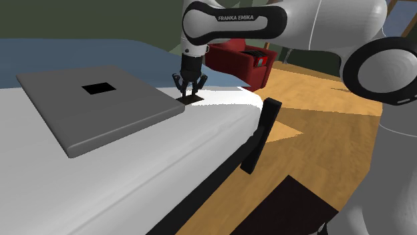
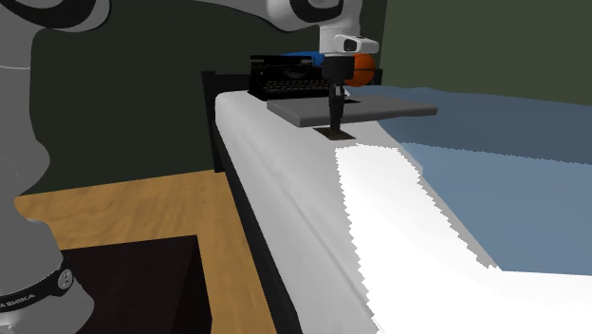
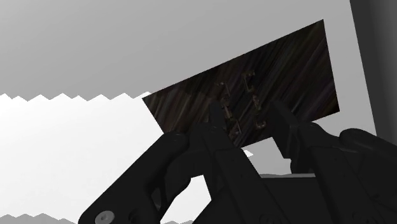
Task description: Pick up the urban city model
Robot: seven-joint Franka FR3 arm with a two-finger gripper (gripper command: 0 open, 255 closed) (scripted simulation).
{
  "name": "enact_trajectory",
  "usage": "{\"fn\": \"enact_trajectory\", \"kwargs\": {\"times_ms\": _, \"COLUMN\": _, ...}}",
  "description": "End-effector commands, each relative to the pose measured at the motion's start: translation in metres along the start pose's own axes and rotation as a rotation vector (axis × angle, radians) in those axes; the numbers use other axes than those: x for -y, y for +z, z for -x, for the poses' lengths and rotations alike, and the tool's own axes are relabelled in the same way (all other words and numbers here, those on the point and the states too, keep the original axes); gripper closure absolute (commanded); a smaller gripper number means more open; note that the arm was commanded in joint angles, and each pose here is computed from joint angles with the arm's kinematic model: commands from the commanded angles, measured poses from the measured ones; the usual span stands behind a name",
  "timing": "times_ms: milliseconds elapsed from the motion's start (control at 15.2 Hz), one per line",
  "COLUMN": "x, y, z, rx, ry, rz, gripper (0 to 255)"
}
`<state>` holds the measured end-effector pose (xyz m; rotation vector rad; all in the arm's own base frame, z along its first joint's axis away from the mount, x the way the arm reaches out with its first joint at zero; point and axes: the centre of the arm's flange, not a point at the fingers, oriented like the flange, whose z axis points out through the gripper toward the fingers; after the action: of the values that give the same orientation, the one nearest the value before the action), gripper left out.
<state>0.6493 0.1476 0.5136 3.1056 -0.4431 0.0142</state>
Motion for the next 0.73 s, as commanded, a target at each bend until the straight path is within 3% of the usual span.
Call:
{"fn": "enact_trajectory", "kwargs": {"times_ms": 0, "x": 0.000, "y": 0.000, "z": 0.000, "rx": 0.000, "ry": 0.000, "rz": 0.000, "gripper": 255}}
{"fn": "enact_trajectory", "kwargs": {"times_ms": 396, "x": 0.000, "y": 0.000, "z": -0.001, "rx": 0.000, "ry": 0.000, "rz": 0.000, "gripper": 255}}
{"fn": "enact_trajectory", "kwargs": {"times_ms": 660, "x": 0.000, "y": -0.021, "z": -0.001, "rx": 0.000, "ry": 0.000, "rz": 0.000, "gripper": 255}}
